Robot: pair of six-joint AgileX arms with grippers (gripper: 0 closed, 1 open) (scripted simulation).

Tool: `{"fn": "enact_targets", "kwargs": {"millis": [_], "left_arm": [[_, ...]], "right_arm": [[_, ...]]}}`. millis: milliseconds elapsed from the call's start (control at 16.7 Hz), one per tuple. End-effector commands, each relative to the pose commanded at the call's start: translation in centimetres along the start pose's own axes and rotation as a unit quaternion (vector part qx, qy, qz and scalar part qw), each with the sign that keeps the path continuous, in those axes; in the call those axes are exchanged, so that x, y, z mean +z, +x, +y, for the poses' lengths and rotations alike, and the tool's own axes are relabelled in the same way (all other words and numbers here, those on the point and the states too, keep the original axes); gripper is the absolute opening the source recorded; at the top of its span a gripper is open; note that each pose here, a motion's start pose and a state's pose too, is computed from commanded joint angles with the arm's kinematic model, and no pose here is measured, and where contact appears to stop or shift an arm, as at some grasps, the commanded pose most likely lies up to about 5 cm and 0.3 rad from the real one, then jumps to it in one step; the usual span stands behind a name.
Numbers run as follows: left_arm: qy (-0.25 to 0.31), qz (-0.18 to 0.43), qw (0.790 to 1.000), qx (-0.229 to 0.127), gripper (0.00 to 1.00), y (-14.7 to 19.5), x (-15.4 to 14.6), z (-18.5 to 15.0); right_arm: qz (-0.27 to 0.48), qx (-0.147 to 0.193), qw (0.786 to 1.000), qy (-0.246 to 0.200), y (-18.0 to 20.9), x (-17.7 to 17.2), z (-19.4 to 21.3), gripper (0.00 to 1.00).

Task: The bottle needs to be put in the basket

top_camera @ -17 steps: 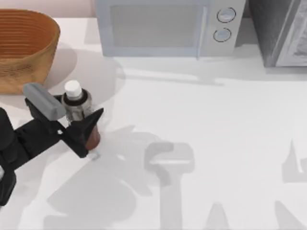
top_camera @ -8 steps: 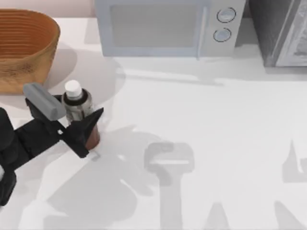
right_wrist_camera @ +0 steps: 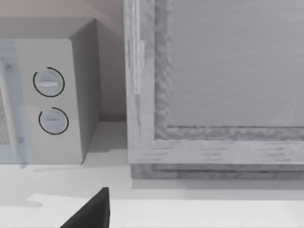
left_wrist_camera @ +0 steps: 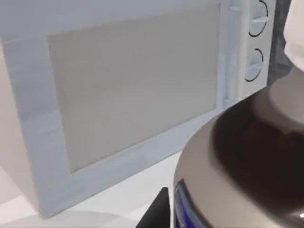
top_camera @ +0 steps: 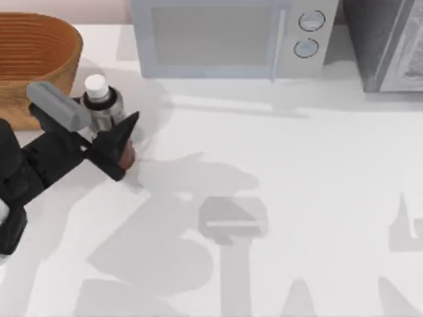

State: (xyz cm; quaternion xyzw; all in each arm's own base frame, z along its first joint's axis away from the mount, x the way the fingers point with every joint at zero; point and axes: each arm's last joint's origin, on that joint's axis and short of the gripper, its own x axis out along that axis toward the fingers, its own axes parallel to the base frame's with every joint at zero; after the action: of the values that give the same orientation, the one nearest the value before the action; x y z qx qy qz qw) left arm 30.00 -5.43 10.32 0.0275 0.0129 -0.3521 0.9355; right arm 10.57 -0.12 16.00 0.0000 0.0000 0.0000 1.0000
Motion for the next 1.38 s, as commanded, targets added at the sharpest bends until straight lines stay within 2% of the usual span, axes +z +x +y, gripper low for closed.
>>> {"fn": "enact_targets", "kwargs": {"millis": [120,360,600,780,1020,1380], "left_arm": [[0.013,-0.029,0.999,0.04,0.0,1.8,3.1,1.4],[0.021,-0.073,0.987,0.141,0.0,3.9,11.3,4.8],[0.003,-0.057,0.968,0.246,0.0,2.3,17.9,8.3],[-0.017,-0.02,0.953,0.302,0.0,-0.1,20.6,10.2],[-0.041,0.025,0.938,0.344,0.0,-3.0,21.7,11.7],[-0.046,0.036,0.935,0.35,0.0,-3.4,21.6,12.0]], "right_arm": [[0.0,0.0,1.0,0.0,0.0,0.0,0.0,1.0],[0.0,0.0,1.0,0.0,0.0,0.0,0.0,1.0],[0.0,0.0,1.0,0.0,0.0,0.0,0.0,1.0],[0.0,0.0,1.0,0.0,0.0,0.0,0.0,1.0],[0.0,0.0,1.0,0.0,0.0,0.0,0.0,1.0],[0.0,0.0,1.0,0.0,0.0,0.0,0.0,1.0]]}}
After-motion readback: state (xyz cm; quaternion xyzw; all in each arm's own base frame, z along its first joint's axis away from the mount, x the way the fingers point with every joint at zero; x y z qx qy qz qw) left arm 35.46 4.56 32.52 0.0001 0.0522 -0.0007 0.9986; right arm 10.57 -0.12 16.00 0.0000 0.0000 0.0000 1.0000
